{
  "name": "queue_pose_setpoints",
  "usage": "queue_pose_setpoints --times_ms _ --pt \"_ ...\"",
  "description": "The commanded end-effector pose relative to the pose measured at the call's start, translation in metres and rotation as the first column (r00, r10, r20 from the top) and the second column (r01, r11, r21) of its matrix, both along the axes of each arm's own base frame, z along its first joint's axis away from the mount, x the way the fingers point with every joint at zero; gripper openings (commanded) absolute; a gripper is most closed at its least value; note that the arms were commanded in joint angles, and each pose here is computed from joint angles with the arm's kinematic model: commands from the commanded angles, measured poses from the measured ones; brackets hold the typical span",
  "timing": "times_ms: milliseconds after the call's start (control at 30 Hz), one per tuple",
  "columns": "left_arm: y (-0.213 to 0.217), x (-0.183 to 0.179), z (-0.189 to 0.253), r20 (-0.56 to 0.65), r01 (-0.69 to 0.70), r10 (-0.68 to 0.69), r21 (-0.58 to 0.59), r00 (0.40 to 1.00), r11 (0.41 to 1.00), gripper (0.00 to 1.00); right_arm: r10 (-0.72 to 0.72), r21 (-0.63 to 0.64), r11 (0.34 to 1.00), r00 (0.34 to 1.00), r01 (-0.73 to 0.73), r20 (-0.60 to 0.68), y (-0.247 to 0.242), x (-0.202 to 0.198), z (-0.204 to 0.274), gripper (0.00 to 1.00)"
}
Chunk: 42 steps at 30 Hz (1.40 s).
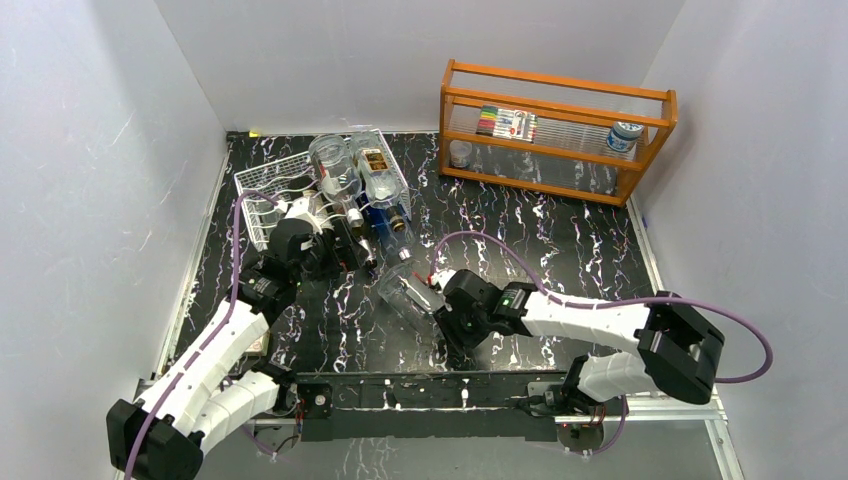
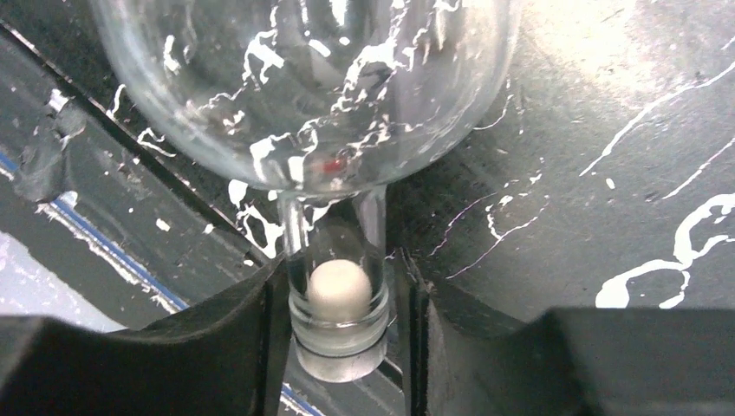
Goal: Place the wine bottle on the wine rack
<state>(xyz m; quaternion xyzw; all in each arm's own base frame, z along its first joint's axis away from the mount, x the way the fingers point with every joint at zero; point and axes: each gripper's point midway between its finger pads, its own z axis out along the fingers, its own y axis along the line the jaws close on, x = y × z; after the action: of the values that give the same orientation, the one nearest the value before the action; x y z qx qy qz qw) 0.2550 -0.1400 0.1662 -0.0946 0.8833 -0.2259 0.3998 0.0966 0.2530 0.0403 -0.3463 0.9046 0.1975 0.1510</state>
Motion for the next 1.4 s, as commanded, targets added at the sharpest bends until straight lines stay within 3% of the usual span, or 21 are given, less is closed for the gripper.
queue_pose_setpoints --times_ms 0,233,500,867,933,1033,1200,1233,1367 --pt "0.006 -0.002 0.007 0.023 -0.004 0.004 0.017 1.0 1.0 0.98 -0.032 0.043 0.999 0.996 0.028 0.084 0.018 0.022 0.013 0.56" --pt "0.008 -0.003 0.008 0.027 -0.008 0.008 0.027 1.0 1.0 0.98 -0.047 0.046 0.998 0.991 0.042 0.129 0.027 0.035 0.01 0.66" --pt "0.01 -0.002 0.01 0.03 -0.007 0.005 0.041 1.0 0.999 0.98 -0.085 0.049 0.996 0.975 0.076 0.204 0.039 0.055 -0.001 0.66" --pt "0.013 -0.003 0.011 0.035 -0.013 0.011 0.055 0.999 0.998 0.98 -0.15 0.053 0.989 0.957 0.141 0.248 0.018 0.056 -0.035 0.64" --pt "0.013 -0.002 0.012 0.036 -0.013 0.011 0.058 0.999 0.998 0.98 -0.155 0.055 0.988 0.953 0.145 0.259 0.017 0.057 -0.036 0.6" --pt "0.014 -0.002 0.013 0.038 -0.015 0.013 0.06 0.999 0.998 0.98 -0.145 0.049 0.989 0.952 0.137 0.271 0.014 0.058 -0.037 0.44" --pt "0.015 -0.003 0.013 0.038 -0.016 0.014 0.067 0.999 0.998 0.98 -0.174 0.066 0.985 0.931 0.161 0.321 0.006 0.064 -0.028 0.04" --pt "0.015 -0.003 0.012 0.037 -0.015 0.013 0.067 0.999 0.998 0.98 -0.178 0.072 0.984 0.926 0.164 0.332 0.005 0.065 -0.025 0.0" --pt "0.015 -0.003 0.013 0.039 -0.018 0.015 0.066 0.999 0.998 0.98 -0.17 0.108 0.984 0.918 0.14 0.36 0.005 0.067 -0.01 0.0"
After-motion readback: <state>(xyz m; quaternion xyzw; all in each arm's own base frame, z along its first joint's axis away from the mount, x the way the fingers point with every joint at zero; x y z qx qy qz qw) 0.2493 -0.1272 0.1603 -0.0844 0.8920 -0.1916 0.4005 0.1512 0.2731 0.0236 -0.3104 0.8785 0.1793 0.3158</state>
